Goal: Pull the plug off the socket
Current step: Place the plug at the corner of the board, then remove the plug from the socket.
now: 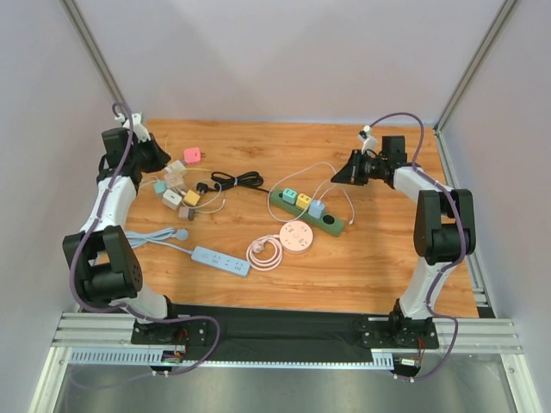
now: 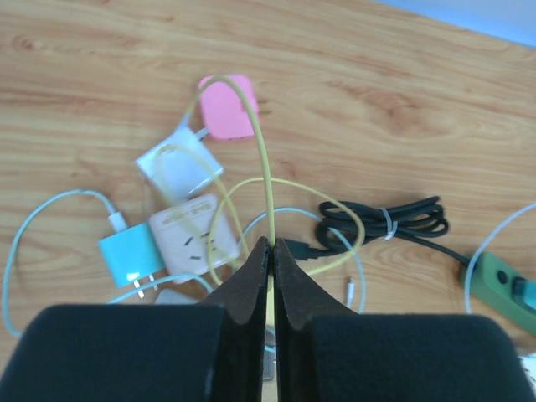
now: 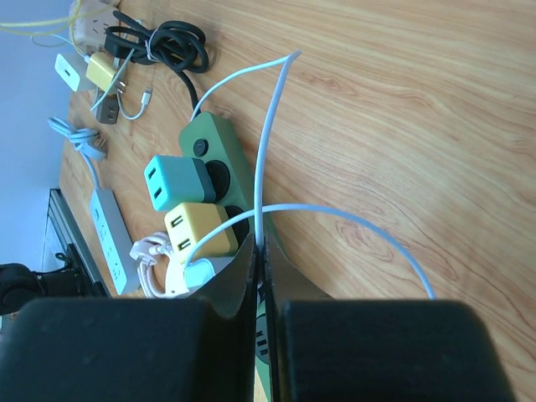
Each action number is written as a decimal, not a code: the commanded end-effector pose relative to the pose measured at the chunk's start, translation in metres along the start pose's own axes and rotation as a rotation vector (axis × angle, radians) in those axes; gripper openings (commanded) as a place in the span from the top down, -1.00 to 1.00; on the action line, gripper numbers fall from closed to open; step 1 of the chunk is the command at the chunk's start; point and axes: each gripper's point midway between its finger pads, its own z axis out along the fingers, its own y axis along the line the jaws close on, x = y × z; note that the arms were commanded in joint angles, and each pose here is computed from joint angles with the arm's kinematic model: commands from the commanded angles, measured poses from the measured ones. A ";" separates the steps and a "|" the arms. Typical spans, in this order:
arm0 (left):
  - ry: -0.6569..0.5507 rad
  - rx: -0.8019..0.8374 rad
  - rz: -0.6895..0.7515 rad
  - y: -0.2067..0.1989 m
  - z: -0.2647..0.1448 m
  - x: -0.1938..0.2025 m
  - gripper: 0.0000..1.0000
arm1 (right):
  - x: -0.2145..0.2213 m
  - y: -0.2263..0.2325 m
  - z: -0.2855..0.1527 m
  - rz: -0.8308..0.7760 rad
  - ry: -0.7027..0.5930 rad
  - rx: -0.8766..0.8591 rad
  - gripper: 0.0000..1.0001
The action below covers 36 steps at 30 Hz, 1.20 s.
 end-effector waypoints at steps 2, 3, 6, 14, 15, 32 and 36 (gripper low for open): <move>0.014 -0.100 -0.047 0.026 0.004 0.014 0.69 | -0.031 -0.006 -0.030 -0.058 -0.111 0.032 0.99; 0.009 -0.087 -0.046 0.023 0.003 0.014 0.57 | -0.032 -0.007 -0.032 -0.060 -0.114 0.030 0.99; -0.008 -0.048 -0.029 0.014 -0.002 0.008 0.05 | -0.030 -0.007 -0.035 -0.068 -0.093 0.010 0.95; -0.147 0.006 0.050 -0.013 -0.038 -0.034 -0.45 | -0.030 0.004 -0.039 -0.139 -0.070 -0.014 0.38; -0.173 0.033 0.057 -0.022 -0.047 -0.041 -0.53 | -0.032 0.006 -0.041 -0.163 -0.072 -0.013 0.34; -0.224 0.621 0.169 -0.187 -0.107 0.002 -0.99 | 0.020 0.081 -0.057 -0.779 0.047 -0.231 -0.25; -0.212 0.655 0.101 -0.190 -0.115 0.018 -0.99 | 0.063 0.083 -0.055 -1.036 0.170 -0.279 -0.30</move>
